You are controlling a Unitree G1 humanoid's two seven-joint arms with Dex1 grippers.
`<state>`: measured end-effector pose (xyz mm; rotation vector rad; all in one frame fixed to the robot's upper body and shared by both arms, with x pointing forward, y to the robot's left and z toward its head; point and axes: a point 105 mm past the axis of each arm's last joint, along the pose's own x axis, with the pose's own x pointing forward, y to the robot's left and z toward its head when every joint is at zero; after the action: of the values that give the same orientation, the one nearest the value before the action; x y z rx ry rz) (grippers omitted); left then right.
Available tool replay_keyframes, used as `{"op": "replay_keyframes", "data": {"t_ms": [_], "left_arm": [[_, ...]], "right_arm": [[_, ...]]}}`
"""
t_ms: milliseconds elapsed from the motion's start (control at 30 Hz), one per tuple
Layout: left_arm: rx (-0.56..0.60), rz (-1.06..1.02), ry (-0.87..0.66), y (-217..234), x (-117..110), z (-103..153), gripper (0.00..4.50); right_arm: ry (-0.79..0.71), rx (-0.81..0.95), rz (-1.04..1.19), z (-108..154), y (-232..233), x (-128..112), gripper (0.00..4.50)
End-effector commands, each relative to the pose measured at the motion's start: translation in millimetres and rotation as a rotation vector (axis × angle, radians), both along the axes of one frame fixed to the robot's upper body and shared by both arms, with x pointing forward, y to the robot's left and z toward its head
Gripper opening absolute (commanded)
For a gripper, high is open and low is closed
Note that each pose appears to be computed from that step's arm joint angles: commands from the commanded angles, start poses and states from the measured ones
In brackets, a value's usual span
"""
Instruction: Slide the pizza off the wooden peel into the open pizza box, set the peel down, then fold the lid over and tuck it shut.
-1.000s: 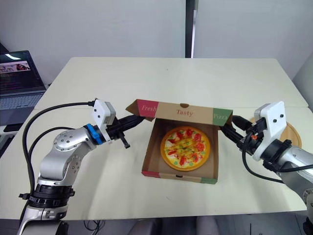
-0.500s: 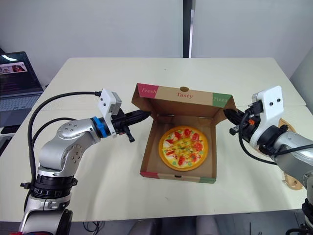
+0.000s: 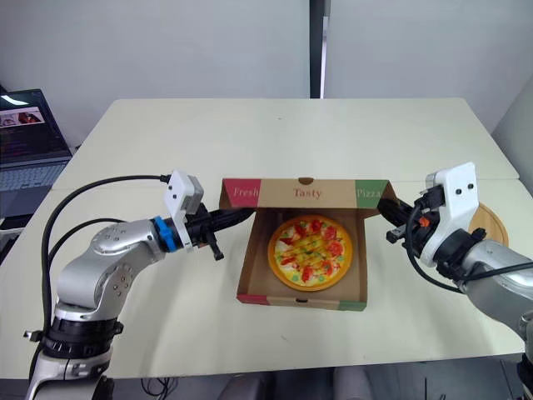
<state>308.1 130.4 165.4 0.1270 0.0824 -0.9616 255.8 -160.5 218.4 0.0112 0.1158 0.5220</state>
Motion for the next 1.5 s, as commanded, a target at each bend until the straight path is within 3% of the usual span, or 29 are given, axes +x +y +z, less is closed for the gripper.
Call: {"op": "replay_keyframes", "data": {"t_ms": [33,300,567,667,867,1200,1300,1467,1500], "left_arm": [[-0.006,-0.033,-0.05,-4.3,-11.8,10.3,0.0],[-0.009,0.002,-0.046,1.4,-13.4,3.3,0.0],[-0.077,0.05,-0.094,33.1,-15.7,11.7,0.0],[-0.037,0.024,-0.098,44.0,-21.0,10.5,0.53],[-0.054,-0.031,-0.146,34.0,-31.8,14.8,2.35],[-0.108,0.096,-0.274,20.4,-20.2,24.3,2.35],[-0.107,0.108,-0.276,21.2,-21.2,22.6,1.78],[-0.1,0.117,-0.282,21.9,-19.7,21.5,0.2],[-0.1,0.116,-0.282,21.9,-19.6,21.5,0.09]], "right_arm": [[0.005,0.022,0.068,-1.0,17.2,-14.0,0.03],[0.063,0.041,0.058,-19.8,25.3,-22.8,0.03],[0.045,0.032,0.045,-18.3,22.9,-20.7,0.03],[0.041,0.031,0.046,-17.4,22.1,-19.8,0.0],[0.039,0.031,0.049,-16.6,21.7,-18.0,0.0],[0.039,0.035,0.058,-16.1,23.0,-16.6,0.0],[0.036,0.036,0.063,-15.4,24.1,-16.4,0.0],[0.023,0.04,0.07,-11.6,25.5,-15.3,0.0],[0.017,0.044,0.075,-9.0,26.4,-14.8,0.0]]}}
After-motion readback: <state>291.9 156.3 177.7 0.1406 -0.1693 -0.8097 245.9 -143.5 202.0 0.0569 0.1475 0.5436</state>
